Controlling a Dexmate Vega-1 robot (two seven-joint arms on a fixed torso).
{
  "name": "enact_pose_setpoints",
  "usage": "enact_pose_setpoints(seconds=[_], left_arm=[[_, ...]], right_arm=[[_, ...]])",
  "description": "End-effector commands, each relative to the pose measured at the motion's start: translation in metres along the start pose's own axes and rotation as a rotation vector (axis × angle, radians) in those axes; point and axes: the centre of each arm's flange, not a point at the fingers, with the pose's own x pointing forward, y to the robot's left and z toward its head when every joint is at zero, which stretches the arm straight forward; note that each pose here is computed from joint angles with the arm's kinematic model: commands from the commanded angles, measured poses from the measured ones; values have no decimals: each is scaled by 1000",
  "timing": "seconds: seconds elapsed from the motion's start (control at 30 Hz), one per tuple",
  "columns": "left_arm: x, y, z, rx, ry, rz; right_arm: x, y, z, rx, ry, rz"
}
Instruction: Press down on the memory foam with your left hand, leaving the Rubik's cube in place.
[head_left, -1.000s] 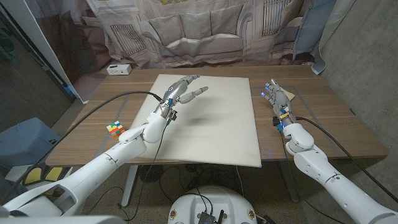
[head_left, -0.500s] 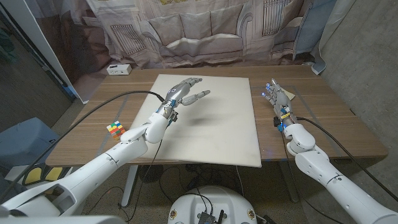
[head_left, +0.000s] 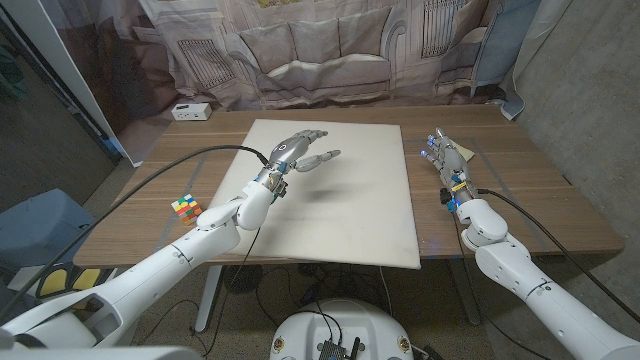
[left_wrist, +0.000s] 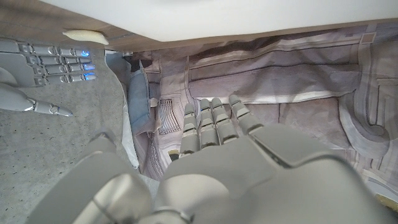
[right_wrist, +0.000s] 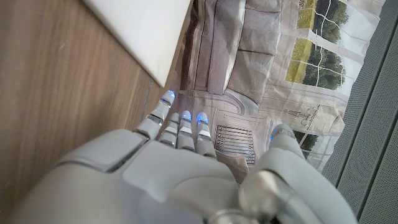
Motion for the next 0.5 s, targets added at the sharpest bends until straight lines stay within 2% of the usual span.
enact_pose_setpoints(seconds=[0.03, 0.5], left_arm=[[3, -6, 2, 23, 23, -52], [10, -14, 4, 67, 55, -128]], right_arm=[[-1, 0, -1, -5, 11, 1], [0, 0, -3, 1, 17, -2]])
